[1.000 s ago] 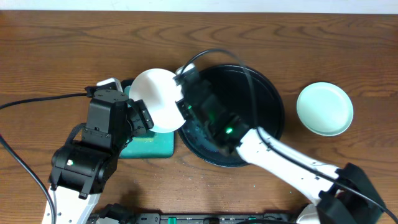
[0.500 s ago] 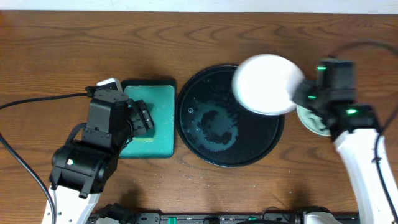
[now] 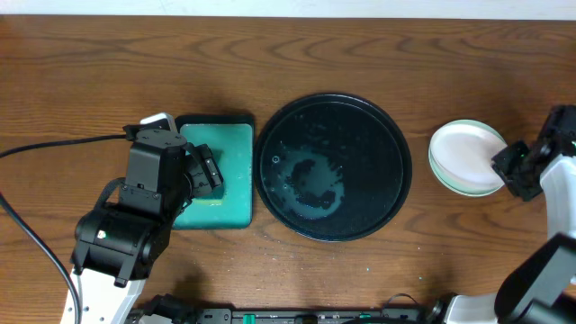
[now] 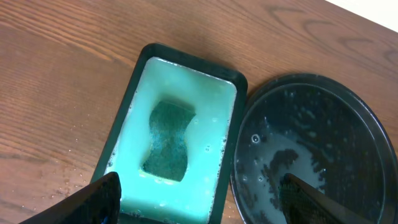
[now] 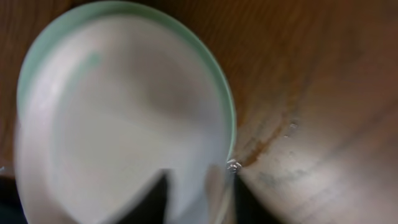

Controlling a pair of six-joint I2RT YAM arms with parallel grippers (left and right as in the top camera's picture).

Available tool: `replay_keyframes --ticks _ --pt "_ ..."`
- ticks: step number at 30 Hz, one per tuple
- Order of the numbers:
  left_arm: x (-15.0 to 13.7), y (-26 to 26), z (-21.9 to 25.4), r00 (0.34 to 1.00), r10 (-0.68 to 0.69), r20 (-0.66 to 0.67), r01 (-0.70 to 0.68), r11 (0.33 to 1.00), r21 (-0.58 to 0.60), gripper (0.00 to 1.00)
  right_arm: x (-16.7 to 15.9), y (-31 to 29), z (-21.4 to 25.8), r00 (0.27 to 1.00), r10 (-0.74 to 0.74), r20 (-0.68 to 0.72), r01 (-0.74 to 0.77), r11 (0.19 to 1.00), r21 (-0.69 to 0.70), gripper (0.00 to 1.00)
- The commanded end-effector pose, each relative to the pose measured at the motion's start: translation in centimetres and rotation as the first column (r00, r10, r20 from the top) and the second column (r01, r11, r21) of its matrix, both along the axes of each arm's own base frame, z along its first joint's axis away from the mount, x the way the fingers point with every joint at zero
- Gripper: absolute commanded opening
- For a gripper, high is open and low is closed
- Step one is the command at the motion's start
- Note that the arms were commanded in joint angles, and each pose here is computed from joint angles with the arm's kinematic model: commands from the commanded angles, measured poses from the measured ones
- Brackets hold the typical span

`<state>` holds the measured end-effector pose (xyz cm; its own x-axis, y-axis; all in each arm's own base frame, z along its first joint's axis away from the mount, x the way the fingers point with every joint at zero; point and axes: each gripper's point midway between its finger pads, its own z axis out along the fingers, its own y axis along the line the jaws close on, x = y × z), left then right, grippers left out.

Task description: Clean dirty plates on tray and stack at the side

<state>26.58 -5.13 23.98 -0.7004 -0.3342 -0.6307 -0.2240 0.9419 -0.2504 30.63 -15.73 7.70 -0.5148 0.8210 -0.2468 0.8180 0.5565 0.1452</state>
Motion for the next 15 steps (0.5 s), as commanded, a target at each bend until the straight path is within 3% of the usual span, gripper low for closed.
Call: replay_keyframes --ticks 1,5,8,9,11,12,13,15 --pt "0.2 0.1 0.8 1.0 -0.001 0.019 0.001 1.0 0.002 0.81 1.2 2.2 0.1 0.99 0.128 0.065 -0.134 0.987 0.089 0.45" --pt "0.2 0.1 0.8 1.0 -0.002 0.019 0.002 1.0 0.003 0.81 3.5 7.3 4.2 0.902 0.308 0.303 -0.372 0.91 0.183 0.45" --pt "0.2 0.1 0.8 1.0 -0.002 0.019 0.002 1.0 0.003 0.81 4.1 12.8 9.9 0.713 0.459 0.53 -0.613 0.775 0.152 0.46" --pt "0.2 0.1 0.8 1.0 -0.002 0.018 0.002 1.0 0.003 0.81 3.6 15.5 12.7 0.596 0.52 0.612 -0.708 0.699 0.096 0.47" --pt "0.2 0.1 0.8 1.0 -0.001 0.018 0.001 1.0 0.003 0.81 2.3 18.6 15.7 0.473 0.57 0.672 -0.785 0.618 0.028 0.52" --pt "0.2 0.1 0.8 1.0 -0.001 0.019 0.001 1.0 0.003 0.81 1.6 19.8 16.8 0.432 0.589 0.683 -0.806 0.592 -0.002 0.67" --pt "0.2 0.1 0.8 1.0 -0.001 0.019 0.001 1.0 0.002 0.81 0.6 21.3 18.0 0.381 0.613 0.692 -0.827 0.561 -0.041 0.99" --pt "0.2 0.1 0.8 1.0 -0.002 0.019 0.002 1.0 0.003 0.81 -0.8 23.2 19.8 0.303 0.643 0.704 -0.853 0.512 -0.101 0.99"
